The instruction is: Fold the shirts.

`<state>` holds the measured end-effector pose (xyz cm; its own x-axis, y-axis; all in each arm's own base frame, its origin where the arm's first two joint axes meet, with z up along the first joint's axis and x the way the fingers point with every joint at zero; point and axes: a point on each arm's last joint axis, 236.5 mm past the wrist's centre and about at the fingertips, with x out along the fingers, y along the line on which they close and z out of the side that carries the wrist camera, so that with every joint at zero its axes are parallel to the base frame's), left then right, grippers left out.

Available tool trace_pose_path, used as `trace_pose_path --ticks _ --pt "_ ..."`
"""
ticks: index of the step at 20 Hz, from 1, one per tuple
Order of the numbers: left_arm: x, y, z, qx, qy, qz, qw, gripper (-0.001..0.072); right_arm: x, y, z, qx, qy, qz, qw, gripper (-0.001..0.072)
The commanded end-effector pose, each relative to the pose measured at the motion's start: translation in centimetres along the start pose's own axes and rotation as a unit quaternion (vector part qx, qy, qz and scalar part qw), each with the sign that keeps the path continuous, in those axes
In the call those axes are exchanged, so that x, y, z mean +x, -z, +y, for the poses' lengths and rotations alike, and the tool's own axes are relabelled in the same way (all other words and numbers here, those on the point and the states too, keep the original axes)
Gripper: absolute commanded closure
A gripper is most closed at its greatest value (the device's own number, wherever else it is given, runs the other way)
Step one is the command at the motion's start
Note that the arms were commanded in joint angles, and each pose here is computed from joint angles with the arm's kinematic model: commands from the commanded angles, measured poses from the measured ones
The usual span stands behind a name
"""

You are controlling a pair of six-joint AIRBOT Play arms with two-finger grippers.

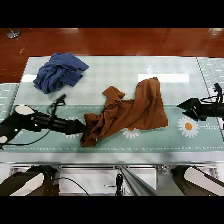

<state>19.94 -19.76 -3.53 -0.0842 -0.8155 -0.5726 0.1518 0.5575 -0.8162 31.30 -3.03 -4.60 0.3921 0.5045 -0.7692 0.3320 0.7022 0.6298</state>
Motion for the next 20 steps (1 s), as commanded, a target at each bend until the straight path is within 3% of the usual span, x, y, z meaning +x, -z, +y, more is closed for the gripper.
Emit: trace_pose_path --ticks 1,5,6,7,8,15,20 --pt "3.8 1.0 -1.5 0.058 -0.012 0.019 0.998 0.0004 0.6 1.5 0.2 0.009 -0.018 0.009 1.0 0.009" --pt "6.1 -1.8 -2.9 0.05 -0.005 -0.025 0.998 0.0008 0.6 2.0 0.0 0.006 -0.014 0.019 1.0 0.009" --pt "6.4 -2.3 -3.2 0.046 -0.001 -0.028 0.999 0.0094 0.8 2.5 -0.5 -0.001 0.0 0.028 1.0 0.009" --pt "6.6 -2.8 -3.3 0.047 -0.001 -0.026 0.999 0.0495 1.0 3.0 -1.1 -0.004 0.02 0.04 0.999 0.009" --pt "6.7 -3.3 -3.3 0.05 0.0 -0.027 0.998 0.0666 1.3 3.6 -1.6 -0.006 0.04 0.053 0.998 0.009" --pt "6.3 -5.4 -4.6 0.07 0.004 -0.042 0.997 0.0665 4.7 3.1 0.6 -0.023 0.032 0.064 0.997 0.009" --pt "6.3 -5.4 -4.6 0.069 0.004 -0.042 0.997 0.0665 6.8 -1.1 3.0 -0.053 0.029 0.067 0.996 0.009"
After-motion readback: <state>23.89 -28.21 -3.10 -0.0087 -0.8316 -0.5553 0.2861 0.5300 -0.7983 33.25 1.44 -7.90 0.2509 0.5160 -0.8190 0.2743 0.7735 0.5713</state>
